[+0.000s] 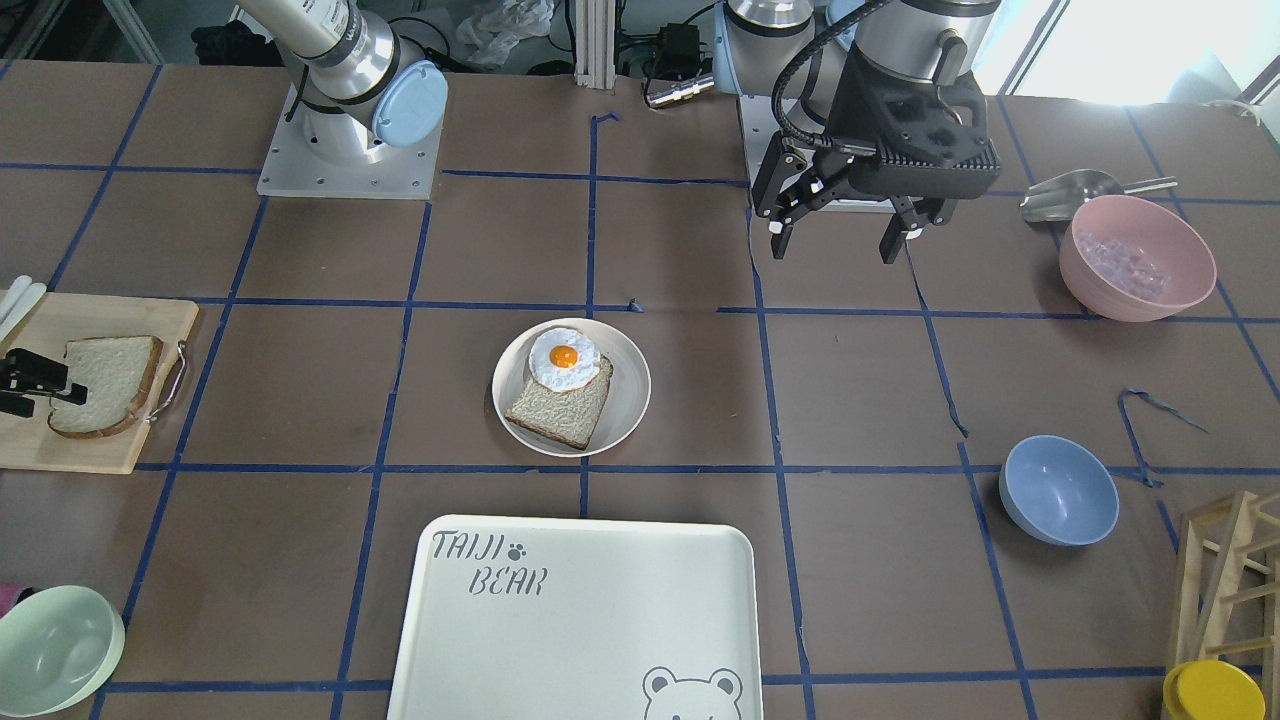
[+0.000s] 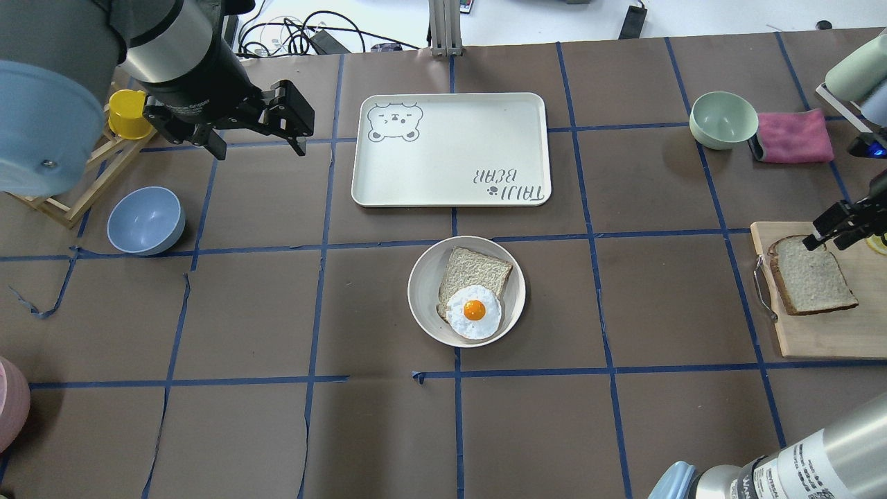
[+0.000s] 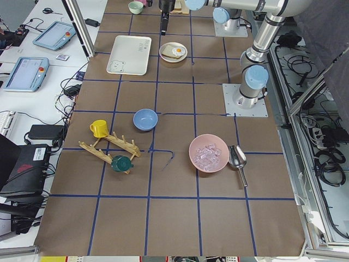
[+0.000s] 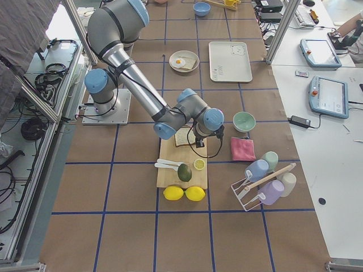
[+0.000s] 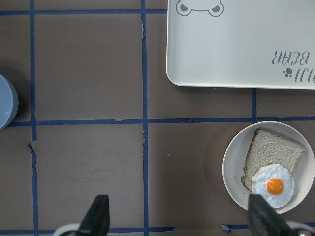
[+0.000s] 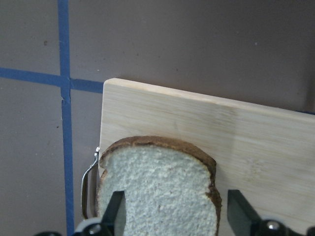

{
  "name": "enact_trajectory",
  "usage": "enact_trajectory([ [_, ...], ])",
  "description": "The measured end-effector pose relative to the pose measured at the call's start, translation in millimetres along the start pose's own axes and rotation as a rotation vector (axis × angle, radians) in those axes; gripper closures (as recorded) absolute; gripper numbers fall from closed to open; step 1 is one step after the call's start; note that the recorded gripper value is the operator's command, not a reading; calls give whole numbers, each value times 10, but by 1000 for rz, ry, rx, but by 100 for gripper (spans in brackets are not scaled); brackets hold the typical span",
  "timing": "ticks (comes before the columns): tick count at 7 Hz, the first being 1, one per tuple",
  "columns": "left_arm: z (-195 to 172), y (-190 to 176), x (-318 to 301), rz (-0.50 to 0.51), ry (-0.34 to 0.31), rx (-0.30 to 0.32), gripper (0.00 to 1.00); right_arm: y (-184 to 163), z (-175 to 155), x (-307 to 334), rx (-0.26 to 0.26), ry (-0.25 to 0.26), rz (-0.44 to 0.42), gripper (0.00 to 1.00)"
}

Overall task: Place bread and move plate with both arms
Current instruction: 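Lower the right gripper and grasp the bread slice's edge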

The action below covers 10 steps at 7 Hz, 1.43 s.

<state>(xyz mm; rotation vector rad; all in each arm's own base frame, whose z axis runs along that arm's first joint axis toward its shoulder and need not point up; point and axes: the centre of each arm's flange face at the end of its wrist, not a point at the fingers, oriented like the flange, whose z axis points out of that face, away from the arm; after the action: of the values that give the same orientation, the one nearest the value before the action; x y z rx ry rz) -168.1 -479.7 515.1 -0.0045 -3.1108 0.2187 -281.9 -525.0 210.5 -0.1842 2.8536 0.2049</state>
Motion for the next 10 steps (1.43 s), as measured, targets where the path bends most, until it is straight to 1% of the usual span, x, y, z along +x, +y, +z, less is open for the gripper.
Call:
enact_trajectory([
  [3, -10, 1, -1, 0, -1, 2, 0, 0, 127, 37, -16, -14, -18, 28],
  [4, -13, 3, -2, 0, -2, 3, 0, -3, 152, 48, -18, -16, -27, 46],
  [6, -15, 5, -3, 0, -3, 2, 0, 15, 228, 108, -29, -24, -26, 100],
  [8, -18, 8, -7, -1, -3, 2, 0, 64, 233, 138, -63, -6, -26, 100],
  [10, -21, 10, -5, 0, -4, 3, 0, 85, 209, 128, -75, 0, -29, 100],
])
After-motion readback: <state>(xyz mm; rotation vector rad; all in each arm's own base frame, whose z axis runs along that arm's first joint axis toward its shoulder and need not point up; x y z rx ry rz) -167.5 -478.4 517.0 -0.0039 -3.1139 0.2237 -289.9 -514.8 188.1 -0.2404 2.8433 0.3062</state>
